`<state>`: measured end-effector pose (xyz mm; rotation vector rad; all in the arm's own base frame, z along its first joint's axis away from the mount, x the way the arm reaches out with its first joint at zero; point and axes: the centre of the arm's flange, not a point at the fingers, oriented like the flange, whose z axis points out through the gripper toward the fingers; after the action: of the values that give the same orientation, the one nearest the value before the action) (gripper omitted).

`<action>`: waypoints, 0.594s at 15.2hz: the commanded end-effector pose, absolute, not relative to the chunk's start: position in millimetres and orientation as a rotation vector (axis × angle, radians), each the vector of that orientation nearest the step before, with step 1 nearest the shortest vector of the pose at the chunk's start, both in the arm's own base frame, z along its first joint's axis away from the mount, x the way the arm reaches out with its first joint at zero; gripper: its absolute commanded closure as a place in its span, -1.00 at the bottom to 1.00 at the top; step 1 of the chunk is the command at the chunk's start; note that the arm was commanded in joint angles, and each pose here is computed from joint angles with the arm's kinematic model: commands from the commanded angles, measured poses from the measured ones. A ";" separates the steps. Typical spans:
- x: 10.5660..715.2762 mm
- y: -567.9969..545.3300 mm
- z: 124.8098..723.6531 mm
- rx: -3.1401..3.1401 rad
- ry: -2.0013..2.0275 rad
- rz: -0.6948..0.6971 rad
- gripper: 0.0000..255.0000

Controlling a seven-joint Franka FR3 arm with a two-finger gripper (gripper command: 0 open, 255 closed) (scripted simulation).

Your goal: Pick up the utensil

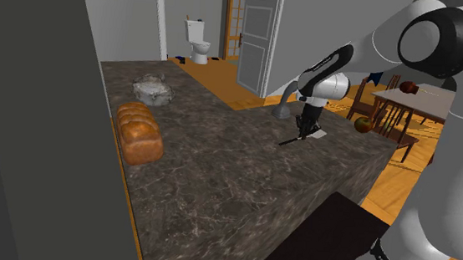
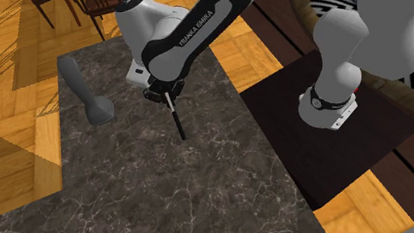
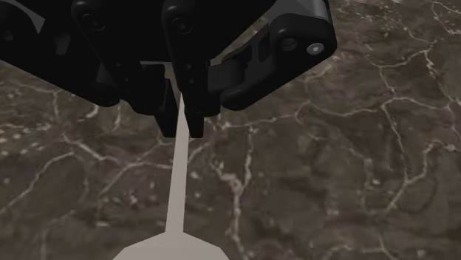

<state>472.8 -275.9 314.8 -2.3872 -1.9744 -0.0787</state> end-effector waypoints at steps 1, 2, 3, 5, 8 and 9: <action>472.8 -275.9 314.8 -2.387 -1.974 -0.079 1.00; 472.8 -275.9 314.8 -2.387 -1.974 -0.079 1.00; 472.8 -275.9 314.8 -2.387 -1.974 -0.079 1.00; 472.7 -275.5 314.8 -2.387 -1.974 -0.079 1.00; 472.7 -275.5 330.7 -2.387 -1.974 -0.079 1.00; 472.7 -275.5 336.0 -2.387 -1.974 -0.079 1.00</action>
<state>473.6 -276.9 330.7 -2.3873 -1.9746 -0.0792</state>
